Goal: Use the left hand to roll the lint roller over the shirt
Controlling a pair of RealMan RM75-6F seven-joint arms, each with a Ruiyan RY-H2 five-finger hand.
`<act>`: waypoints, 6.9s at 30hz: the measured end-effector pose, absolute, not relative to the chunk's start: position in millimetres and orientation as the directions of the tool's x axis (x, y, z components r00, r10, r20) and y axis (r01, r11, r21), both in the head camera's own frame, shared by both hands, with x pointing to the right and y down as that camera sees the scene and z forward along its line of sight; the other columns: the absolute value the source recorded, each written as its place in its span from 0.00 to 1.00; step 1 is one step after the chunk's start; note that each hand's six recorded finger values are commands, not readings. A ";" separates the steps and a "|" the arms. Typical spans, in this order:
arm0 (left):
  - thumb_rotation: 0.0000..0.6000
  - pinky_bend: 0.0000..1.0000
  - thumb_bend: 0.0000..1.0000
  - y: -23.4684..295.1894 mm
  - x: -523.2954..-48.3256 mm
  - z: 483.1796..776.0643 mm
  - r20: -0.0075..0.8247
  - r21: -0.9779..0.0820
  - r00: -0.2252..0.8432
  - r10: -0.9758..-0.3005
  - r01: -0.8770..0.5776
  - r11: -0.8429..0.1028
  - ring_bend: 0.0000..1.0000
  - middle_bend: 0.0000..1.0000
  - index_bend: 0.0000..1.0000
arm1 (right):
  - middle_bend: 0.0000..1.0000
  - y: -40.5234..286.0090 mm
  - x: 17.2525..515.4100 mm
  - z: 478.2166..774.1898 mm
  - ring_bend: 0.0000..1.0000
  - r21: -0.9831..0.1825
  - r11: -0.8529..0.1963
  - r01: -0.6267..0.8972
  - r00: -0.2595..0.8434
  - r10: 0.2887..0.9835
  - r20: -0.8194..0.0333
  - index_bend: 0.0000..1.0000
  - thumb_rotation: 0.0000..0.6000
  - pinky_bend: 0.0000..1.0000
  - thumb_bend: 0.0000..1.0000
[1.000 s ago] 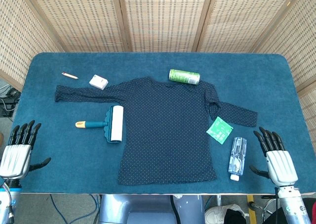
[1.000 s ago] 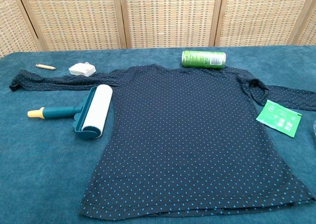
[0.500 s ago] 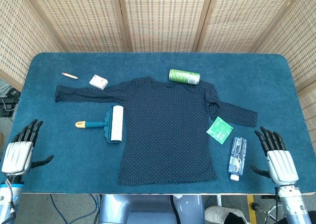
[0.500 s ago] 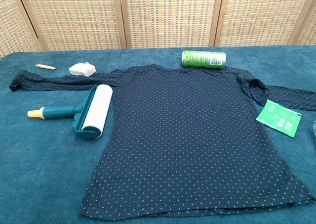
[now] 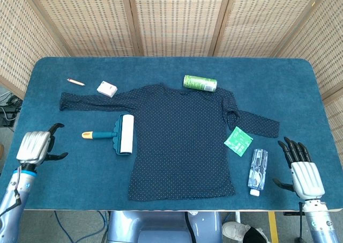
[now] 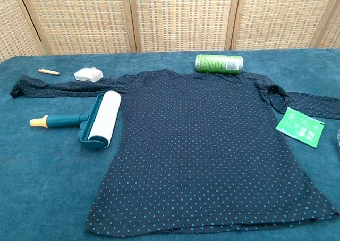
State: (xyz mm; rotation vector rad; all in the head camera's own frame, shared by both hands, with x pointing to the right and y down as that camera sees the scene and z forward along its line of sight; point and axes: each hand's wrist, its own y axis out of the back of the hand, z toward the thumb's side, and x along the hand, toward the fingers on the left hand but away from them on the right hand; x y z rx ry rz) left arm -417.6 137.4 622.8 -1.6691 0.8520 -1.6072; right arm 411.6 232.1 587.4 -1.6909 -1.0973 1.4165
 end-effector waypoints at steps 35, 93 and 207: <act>1.00 0.65 0.30 84.4 -349.7 722.6 0.713 -0.685 0.030 -0.700 0.240 -0.688 0.71 0.87 0.45 | 0.00 230.4 417.2 602.4 0.00 -0.876 -0.454 0.163 0.032 0.890 -0.455 0.00 1.00 0.00 0.02; 1.00 0.68 0.58 52.8 -278.0 696.4 0.669 -0.699 0.102 -0.736 0.422 -0.577 0.74 0.89 0.92 | 0.00 229.0 423.0 607.3 0.00 -0.867 -0.468 0.170 0.014 0.881 -0.472 0.00 1.00 0.00 0.02; 1.00 0.72 0.55 61.6 -82.2 722.8 0.717 -0.661 0.157 -0.679 0.462 -0.592 0.75 0.90 0.92 | 0.00 224.9 443.4 618.9 0.00 -0.828 -0.513 0.227 -0.033 0.846 -0.533 0.00 1.00 0.00 0.02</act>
